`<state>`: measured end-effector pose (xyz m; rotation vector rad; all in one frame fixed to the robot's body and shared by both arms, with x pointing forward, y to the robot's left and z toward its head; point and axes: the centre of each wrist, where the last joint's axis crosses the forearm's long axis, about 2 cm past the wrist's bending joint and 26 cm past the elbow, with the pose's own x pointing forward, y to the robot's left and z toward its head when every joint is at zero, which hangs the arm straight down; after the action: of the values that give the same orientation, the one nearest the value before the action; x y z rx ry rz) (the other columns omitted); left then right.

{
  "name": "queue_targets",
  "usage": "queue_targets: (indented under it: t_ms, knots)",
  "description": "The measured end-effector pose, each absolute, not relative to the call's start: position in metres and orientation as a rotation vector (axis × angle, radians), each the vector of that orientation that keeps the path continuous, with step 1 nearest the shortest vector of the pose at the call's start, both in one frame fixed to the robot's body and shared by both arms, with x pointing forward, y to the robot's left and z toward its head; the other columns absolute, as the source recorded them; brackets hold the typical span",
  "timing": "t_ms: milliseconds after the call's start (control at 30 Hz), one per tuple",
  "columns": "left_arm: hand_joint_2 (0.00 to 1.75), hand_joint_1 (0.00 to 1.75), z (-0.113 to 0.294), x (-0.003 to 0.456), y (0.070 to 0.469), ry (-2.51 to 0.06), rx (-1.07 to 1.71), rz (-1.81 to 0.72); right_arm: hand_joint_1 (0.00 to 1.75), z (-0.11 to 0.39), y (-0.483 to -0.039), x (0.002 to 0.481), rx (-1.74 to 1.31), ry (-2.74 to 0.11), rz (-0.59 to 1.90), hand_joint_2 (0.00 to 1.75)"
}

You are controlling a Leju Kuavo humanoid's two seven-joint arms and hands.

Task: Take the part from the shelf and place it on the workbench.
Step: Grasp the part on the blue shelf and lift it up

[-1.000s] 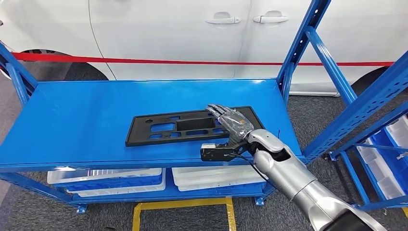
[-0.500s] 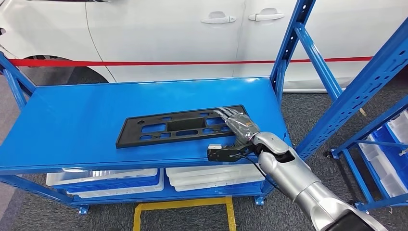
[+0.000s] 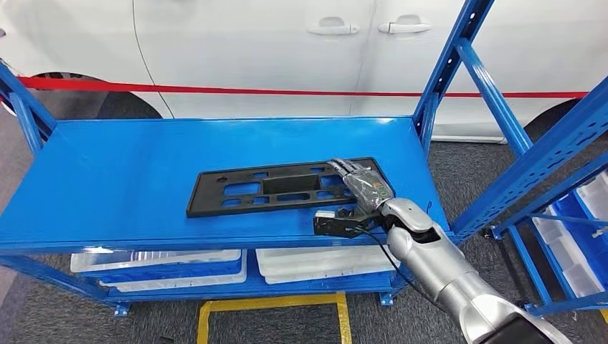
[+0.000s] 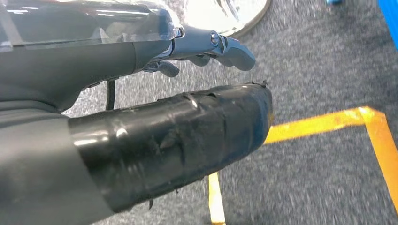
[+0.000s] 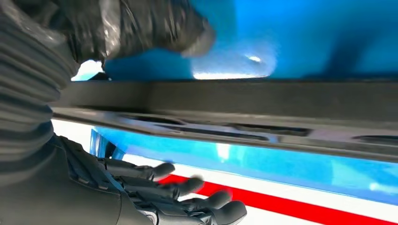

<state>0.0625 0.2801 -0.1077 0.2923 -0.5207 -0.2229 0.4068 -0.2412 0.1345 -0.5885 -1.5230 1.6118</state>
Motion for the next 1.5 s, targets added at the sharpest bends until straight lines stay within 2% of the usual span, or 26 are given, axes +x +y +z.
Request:
queue_targets:
  t_ms: [33,533,867,1033,1167,1500]
  knots:
    - [0.0,0.0,-0.108,0.063,0.28,-0.521,0.292,-0.223,1.24,0.132,-0.242,0.405,-0.589,-1.518,1.611,1.75]
    - [0.0,0.0,-0.108,0.062,0.279,-0.519,0.292,-0.225,1.29,0.127,-0.249,0.405,-0.619,-1.52,1.576,1.75]
    - [0.0,0.0,-0.108,0.06,0.28,-0.518,0.293,-0.227,1.62,0.124,-0.256,0.405,-0.648,-1.504,1.564,1.75]
    - [0.0,0.0,-0.108,0.06,0.28,-0.519,0.294,-0.228,1.72,0.118,-0.256,0.4,-0.704,-1.521,1.597,1.75]
    - [0.0,0.0,-0.108,0.06,0.28,-0.519,0.294,-0.227,1.75,0.115,-0.247,0.392,-0.799,-1.566,1.63,1.75]
    - [0.0,0.0,-0.108,0.06,0.276,-0.518,0.294,-0.226,1.75,0.148,-0.202,0.375,-1.071,-1.849,1.578,1.75]
